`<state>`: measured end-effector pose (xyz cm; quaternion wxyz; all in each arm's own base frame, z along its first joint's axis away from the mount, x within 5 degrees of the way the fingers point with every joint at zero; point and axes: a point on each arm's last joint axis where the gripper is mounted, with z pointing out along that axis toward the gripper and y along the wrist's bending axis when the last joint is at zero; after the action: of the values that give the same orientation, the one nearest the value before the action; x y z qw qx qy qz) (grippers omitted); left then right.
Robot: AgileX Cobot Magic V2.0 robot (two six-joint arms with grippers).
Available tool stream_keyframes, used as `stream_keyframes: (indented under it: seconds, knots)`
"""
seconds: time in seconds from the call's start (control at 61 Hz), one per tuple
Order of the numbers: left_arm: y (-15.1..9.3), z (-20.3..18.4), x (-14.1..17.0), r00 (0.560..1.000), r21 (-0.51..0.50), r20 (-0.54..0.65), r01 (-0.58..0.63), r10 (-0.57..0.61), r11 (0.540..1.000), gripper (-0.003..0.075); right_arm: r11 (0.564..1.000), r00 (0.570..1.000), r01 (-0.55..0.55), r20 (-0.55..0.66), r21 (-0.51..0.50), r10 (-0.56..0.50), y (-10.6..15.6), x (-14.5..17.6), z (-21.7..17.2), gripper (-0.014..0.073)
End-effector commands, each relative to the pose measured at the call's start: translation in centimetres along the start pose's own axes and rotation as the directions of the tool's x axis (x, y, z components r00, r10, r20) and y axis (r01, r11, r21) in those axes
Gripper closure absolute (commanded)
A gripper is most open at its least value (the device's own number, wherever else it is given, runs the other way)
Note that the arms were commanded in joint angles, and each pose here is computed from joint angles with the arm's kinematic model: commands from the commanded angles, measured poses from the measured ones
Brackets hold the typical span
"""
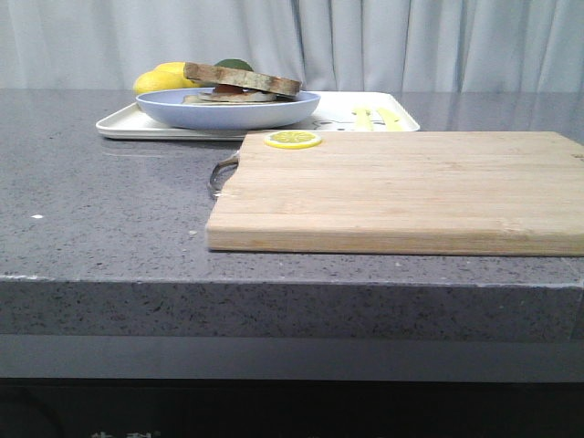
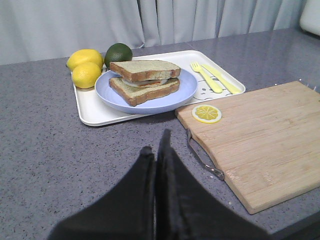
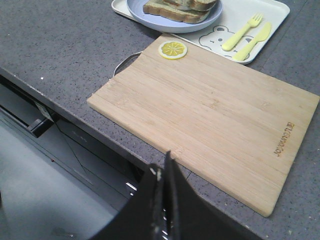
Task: Place bread and move sandwich to tray
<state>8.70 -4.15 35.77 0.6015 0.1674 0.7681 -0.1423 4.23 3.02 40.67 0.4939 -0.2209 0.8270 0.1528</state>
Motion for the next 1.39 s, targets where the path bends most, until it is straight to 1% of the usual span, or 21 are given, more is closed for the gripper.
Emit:
stream_keyframes:
  seconds: [0.0,0.312,0.394,0.459,0.574,0.591,0.673,0.722,0.869,0.968,1.066,1.083,1.181,1.378]
  knots:
    - [-0.1,-0.3,-1.5,0.995,0.006,0.105,-0.001,0.000,1.000,0.0741,1.000,0.996,0.003,0.091,0.010,-0.004,0.0,-1.1,-0.5,0.0664]
    - [-0.1,-0.3,-1.5,0.995,0.006,0.105,-0.001,0.000,1.000,0.0741,1.000,0.996,0.003,0.091,0.010,-0.004,0.0,-1.1,-0.5,0.0664]
    - [0.0,-0.7,-1.0,0.991,0.003,0.134,0.001,-0.002,1.000,0.0741,1.000,0.996,0.003,0.090,0.010,-0.004,0.0,-1.1,-0.5,0.0665]
    - [0.2,-1.2,-0.3,0.986,-0.026,0.169,0.017,-0.012,1.000,0.0741,1.000,0.996,0.003,0.090,0.010,-0.004,0.0,-1.1,-0.5,0.0665]
    - [1.0,-2.1,2.2,0.979,-0.138,0.204,0.031,-0.002,0.990,0.0741,1.000,0.996,0.003,0.090,0.010,-0.004,0.0,-1.1,-0.5,0.0665]
    - [1.2,-2.2,3.0,0.977,-0.165,0.212,0.037,-0.001,0.986,0.0741,1.000,0.996,0.003,0.090,0.010,-0.004,0.0,-1.1,-0.5,0.0665]
    - [1.6,-2.1,5.7,0.973,-0.229,0.233,0.058,-0.003,0.972,0.0741,1.000,0.996,0.003,0.090,0.010,-0.004,0.0,-1.1,-0.5,0.0665]
    - [1.8,-2.2,7.6,0.963,-0.271,0.269,0.073,0.002,0.960,0.0741,1.000,0.996,0.003,0.090,0.010,-0.004,0.0,-1.1,-0.5,0.0665]
    - [2.0,-1.9,11.9,0.933,-0.315,0.360,0.139,-0.017,0.939,0.0741,1.000,0.996,0.003,0.090,0.010,-0.004,0.0,-1.1,-0.5,0.0665]
    - [2.2,-1.6,14.0,0.925,-0.338,0.379,0.158,-0.019,0.928,0.0741,1.000,0.996,0.003,0.090,0.010,-0.004,0.0,-1.1,-0.5,0.0665]
    - [2.4,-1.2,15.0,0.923,-0.346,0.385,0.161,-0.016,0.924,0.0740,1.000,0.996,0.003,0.087,0.009,-0.004,0.0,-1.1,-0.4,0.0665]
    - [2.3,-1.1,15.2,0.931,-0.345,0.365,0.160,-0.025,0.925,0.0741,1.000,0.996,0.003,0.088,0.010,-0.004,0.0,-1.1,-0.4,0.0665]
    - [2.3,-1.0,15.3,0.938,-0.345,0.346,0.160,-0.033,0.925,0.0741,1.000,0.996,0.003,0.086,0.009,-0.004,0.0,-1.1,-0.4,0.0665]
    - [2.3,-1.0,15.3,0.938,-0.345,0.344,0.160,-0.034,0.925,0.0741,1.000,0.996,0.003,0.086,0.009,-0.004,0.0,-1.1,-0.4,0.0665]
